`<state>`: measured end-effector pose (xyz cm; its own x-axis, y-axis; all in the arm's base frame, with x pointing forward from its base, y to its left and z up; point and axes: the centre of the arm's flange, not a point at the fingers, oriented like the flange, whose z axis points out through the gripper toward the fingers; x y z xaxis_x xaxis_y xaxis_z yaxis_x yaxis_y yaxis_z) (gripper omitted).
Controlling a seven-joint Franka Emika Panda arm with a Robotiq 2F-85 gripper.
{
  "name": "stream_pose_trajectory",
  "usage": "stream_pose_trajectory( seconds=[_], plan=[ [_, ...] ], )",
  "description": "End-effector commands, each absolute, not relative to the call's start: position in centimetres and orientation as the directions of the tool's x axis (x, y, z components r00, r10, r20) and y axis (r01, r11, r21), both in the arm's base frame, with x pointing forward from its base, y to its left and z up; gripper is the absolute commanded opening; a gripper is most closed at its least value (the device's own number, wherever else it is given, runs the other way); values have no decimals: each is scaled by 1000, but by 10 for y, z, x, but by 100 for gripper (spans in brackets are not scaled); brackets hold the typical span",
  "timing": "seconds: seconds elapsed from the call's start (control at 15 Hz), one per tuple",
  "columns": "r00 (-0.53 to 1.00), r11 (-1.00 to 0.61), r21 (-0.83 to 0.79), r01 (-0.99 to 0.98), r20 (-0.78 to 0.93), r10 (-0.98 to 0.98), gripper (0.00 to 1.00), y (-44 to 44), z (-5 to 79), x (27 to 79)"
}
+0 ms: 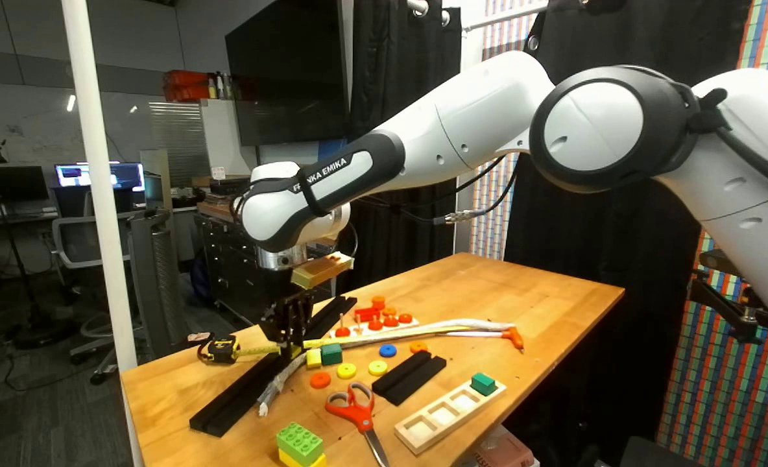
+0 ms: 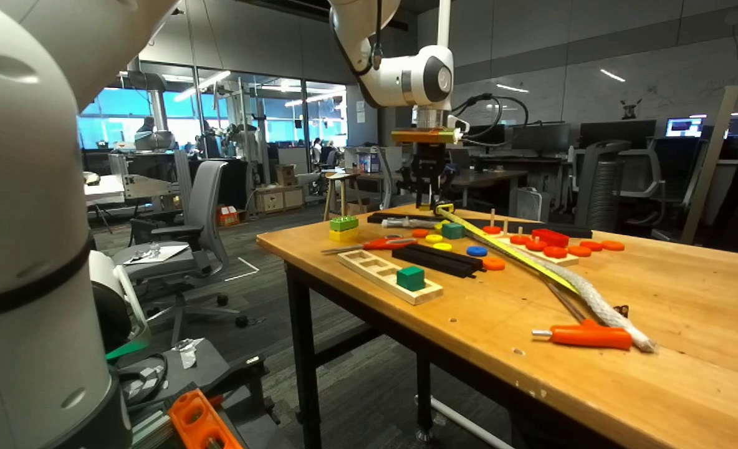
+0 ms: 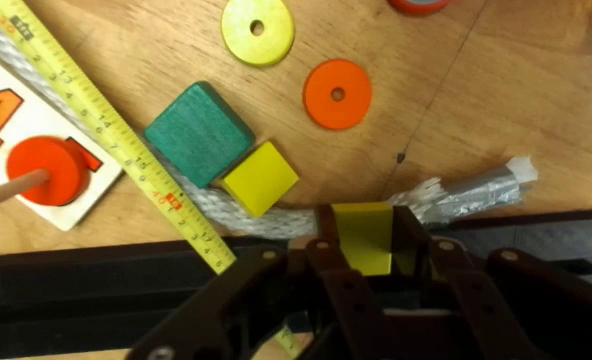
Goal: Get the top green block then put it on top of the wooden structure then put the small yellow block on top of the bottom green block
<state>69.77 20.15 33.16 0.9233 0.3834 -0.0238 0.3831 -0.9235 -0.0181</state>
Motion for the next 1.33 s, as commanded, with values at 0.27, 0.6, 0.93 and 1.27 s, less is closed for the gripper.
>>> stream_pose_trajectory(
  seconds=[0.27,0.6,0.93,1.27],
  plan=[
    [997,-997,44,70,33,71,20,182,349,697],
    [997,-996,50,-73,25,-72,20,168,344,693],
    [983,-982,60,-180,27,-179,20,158,342,688],
    [964,-961,69,-266,33,-265,20,149,342,679]
  ],
)
